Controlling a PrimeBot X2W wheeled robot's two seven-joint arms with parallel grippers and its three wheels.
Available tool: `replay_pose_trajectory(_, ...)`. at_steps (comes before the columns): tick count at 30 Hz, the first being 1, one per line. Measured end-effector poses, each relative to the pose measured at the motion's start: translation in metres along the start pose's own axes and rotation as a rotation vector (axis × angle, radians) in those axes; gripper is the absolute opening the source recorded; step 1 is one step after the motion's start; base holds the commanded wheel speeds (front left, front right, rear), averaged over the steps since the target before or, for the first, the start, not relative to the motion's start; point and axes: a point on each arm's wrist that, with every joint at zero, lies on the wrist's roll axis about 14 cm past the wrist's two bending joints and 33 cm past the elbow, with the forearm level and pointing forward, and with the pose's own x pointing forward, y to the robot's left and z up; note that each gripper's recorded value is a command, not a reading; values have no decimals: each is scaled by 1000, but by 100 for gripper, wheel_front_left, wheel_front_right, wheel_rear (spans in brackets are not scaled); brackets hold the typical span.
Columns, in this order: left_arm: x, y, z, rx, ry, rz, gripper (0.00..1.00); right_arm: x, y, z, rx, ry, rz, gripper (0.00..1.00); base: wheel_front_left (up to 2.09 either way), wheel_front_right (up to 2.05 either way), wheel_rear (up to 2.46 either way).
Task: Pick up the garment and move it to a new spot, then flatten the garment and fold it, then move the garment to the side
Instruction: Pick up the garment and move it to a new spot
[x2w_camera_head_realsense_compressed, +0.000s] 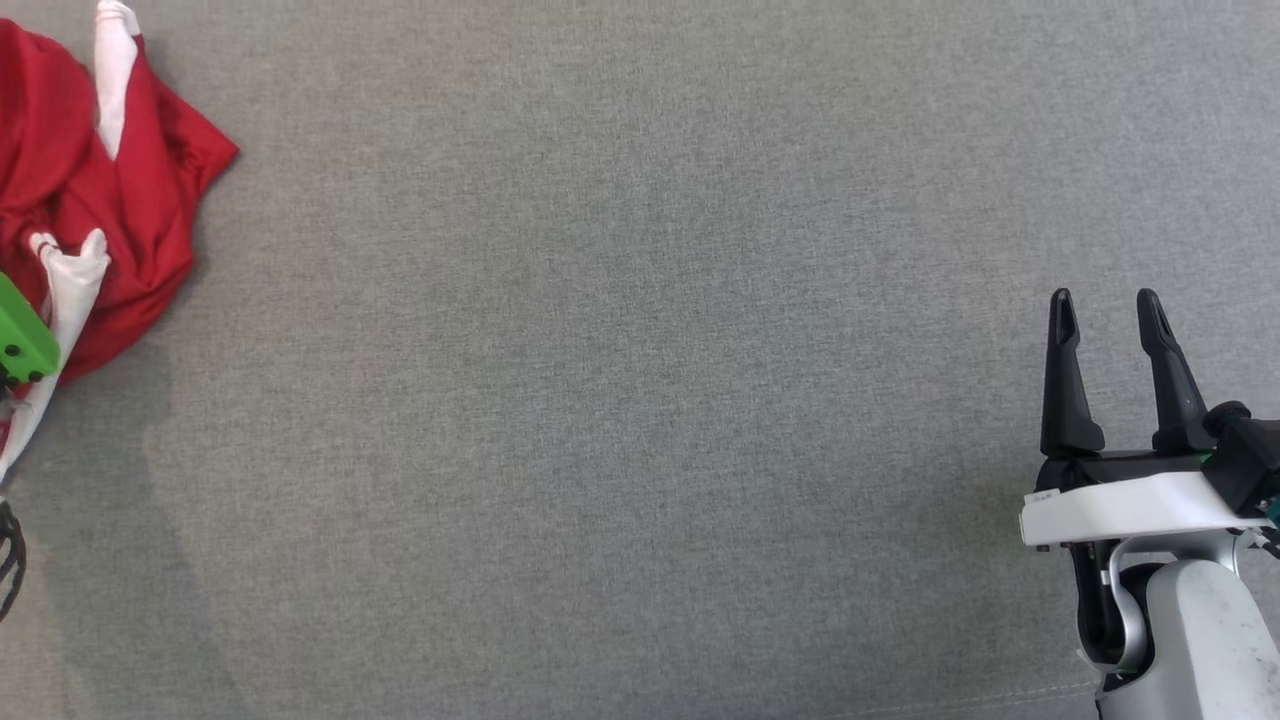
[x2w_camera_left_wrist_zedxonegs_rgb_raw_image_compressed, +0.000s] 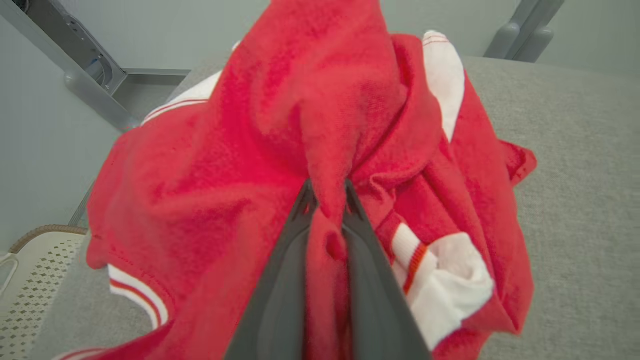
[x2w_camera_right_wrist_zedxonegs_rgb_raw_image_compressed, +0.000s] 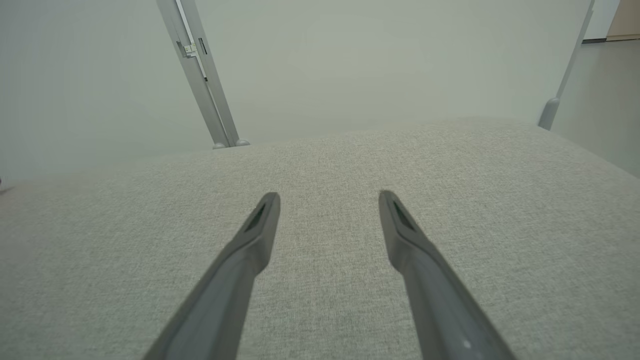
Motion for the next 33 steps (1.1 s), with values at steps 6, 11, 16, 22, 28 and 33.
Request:
replay_pose_trajectory(6, -17, 3, 58, 25, -220, 10, 0, -3, 7, 10, 16, -24, 17, 100, 0, 0, 0)
replay_pose_trajectory(11, -46, -2, 131, 49, -475, 0, 0, -7, 14, 19, 35, -44, 34, 100, 0, 0, 0)
replay_pose_trajectory(16, -87, -30, 201, 80, -701, -70, 0, -13, 19, 28, 59, -63, 45, 100, 0, 0, 0)
replay_pose_trajectory(22, -134, -106, 264, 111, -911, -256, 0, -22, 15, 37, 77, -84, 32, 100, 0, 0, 0)
replay_pose_trajectory(28, -163, -199, 280, 127, -981, -476, 0, -39, -4, 39, 85, -82, -25, 100, 0, 0, 0)
replay_pose_trajectory(33, -177, -268, 271, 122, -970, -644, 0, -53, -21, 43, 95, -93, -79, 100, 0, 0, 0)
